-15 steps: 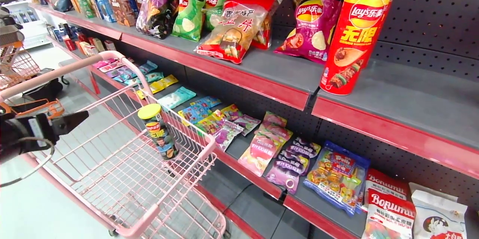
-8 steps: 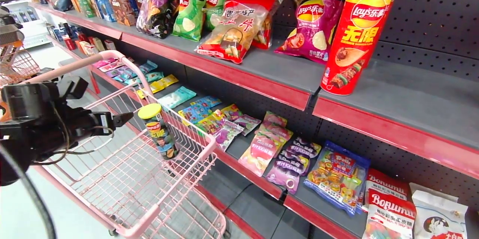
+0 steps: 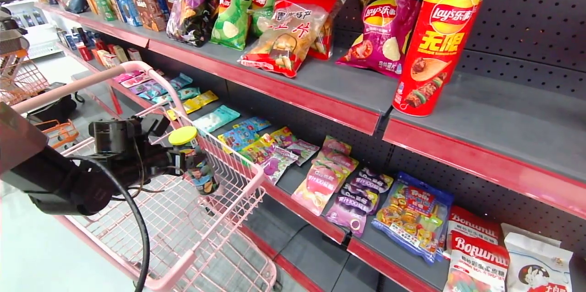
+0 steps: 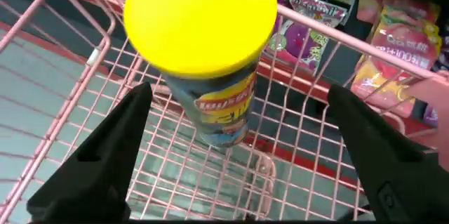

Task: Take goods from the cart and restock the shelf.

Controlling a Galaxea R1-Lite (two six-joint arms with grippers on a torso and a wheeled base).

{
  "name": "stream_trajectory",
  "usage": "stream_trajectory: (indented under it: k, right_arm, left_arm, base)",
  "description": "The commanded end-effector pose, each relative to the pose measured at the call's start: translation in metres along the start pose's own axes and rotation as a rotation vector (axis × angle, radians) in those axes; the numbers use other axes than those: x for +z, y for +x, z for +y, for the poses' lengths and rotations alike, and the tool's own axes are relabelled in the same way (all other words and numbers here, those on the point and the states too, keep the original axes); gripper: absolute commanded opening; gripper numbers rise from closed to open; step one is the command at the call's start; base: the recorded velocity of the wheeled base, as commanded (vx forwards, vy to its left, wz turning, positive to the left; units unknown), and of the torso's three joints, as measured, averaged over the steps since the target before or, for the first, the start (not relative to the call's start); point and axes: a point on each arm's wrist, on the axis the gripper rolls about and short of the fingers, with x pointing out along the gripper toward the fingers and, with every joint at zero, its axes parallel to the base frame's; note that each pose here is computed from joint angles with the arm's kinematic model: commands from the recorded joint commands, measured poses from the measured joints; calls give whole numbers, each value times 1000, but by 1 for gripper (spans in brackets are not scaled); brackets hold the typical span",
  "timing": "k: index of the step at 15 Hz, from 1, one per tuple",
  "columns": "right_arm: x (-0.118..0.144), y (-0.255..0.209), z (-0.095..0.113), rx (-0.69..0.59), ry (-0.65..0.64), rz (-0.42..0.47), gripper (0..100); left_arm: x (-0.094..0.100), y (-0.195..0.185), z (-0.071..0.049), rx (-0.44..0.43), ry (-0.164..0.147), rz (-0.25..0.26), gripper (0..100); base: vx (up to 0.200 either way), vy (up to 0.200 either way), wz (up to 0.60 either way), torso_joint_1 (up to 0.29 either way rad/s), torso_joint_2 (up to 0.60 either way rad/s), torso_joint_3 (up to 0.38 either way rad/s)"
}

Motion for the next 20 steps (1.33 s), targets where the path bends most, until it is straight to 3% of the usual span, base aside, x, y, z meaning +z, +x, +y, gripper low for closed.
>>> stream_trajectory:
  k: [1, 9, 14, 15, 20]
  right_arm:
    - [0, 0, 0, 1, 0, 2, 100]
    - [0, 0, 0, 1, -2, 0, 100]
    - [0, 0, 0, 3, -2, 2, 100]
    - [0, 0, 0, 4, -3, 0, 100]
    - [0, 0, 0, 4, -2, 0, 100]
  left_arm:
    - [-8, 10, 0, -6, 6, 26, 100]
    - [-13, 32, 12, 14, 2, 25, 100]
    - [-19, 42, 17, 34, 11, -10, 100]
    - [-20, 42, 17, 34, 12, -7, 0]
    - [-19, 37, 19, 54, 7, -2, 0]
  base:
    - [0, 0, 0, 0, 0, 0]
    - [0, 0, 0, 0, 0, 0]
    - [0, 0, 0, 0, 0, 0]
    - [0, 0, 0, 0, 0, 0]
    - [0, 0, 0, 0, 0, 0]
